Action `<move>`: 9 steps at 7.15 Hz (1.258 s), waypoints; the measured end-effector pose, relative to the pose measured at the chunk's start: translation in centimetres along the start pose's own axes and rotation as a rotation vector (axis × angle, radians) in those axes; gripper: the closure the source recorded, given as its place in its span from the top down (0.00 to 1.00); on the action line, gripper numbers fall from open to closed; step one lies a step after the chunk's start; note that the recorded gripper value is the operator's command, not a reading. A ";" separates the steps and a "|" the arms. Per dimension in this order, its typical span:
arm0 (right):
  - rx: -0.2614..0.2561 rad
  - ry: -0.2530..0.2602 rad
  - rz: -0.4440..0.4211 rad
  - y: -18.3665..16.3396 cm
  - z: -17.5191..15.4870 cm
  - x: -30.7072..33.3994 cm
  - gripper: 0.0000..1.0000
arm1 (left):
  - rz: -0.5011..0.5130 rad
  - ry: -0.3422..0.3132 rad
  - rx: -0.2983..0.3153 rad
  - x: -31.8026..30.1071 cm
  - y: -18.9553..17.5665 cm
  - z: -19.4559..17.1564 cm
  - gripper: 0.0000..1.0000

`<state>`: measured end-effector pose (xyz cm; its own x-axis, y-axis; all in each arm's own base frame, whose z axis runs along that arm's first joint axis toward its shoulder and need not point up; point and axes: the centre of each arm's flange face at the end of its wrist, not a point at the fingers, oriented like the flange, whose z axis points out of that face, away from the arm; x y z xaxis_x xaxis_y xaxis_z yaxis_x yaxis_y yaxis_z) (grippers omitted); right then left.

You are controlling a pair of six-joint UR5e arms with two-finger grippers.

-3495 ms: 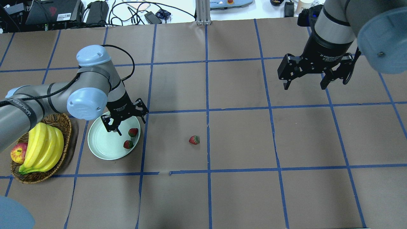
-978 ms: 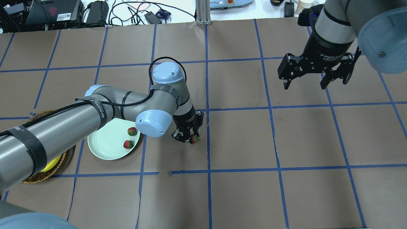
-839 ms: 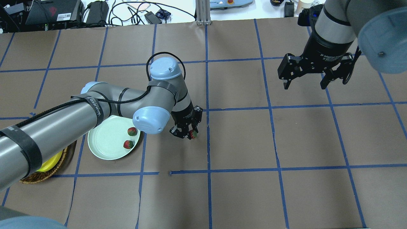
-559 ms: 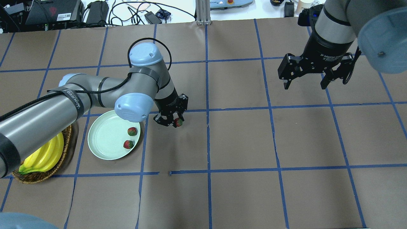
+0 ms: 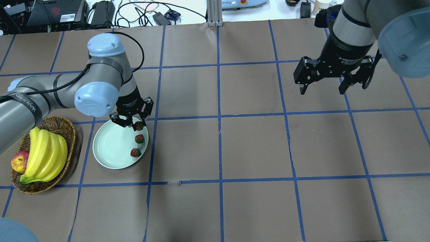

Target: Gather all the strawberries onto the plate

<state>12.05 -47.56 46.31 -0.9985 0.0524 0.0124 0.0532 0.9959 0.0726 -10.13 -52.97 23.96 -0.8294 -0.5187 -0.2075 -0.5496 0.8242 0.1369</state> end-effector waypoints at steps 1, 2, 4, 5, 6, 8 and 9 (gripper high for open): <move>0.000 0.000 0.000 0.0 0.0 0.0 1.00 | 0.032 -0.038 0.004 -1.3 -0.5 0.3 0.95; 0.000 0.000 -0.001 0.0 0.0 0.0 1.00 | 0.056 -0.055 0.001 -1.9 -0.6 0.7 1.00; 0.000 0.000 -0.001 0.0 0.0 0.0 1.00 | 0.068 -0.062 -0.001 -2.2 -0.7 0.8 1.00; 0.000 0.000 -0.001 0.0 0.0 0.0 1.00 | 0.069 -0.053 0.013 -2.0 -0.5 0.0 1.00; -0.001 0.000 -0.001 0.0 0.0 0.0 1.00 | 0.078 -0.023 0.035 -1.5 -0.1 -1.8 1.00; 0.000 0.000 -0.001 0.0 0.0 0.0 1.00 | 0.141 0.055 0.059 0.1 1.6 -8.5 1.00; 0.000 0.001 0.000 0.0 0.0 0.0 1.00 | 0.207 0.069 0.073 0.5 3.0 -12.3 1.00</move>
<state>12.06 -47.55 46.32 -0.9986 0.0520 0.0131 0.0528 0.9960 0.0728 -13.43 -53.56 36.17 -0.9302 -0.3486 -0.1151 -0.3599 0.9278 0.0986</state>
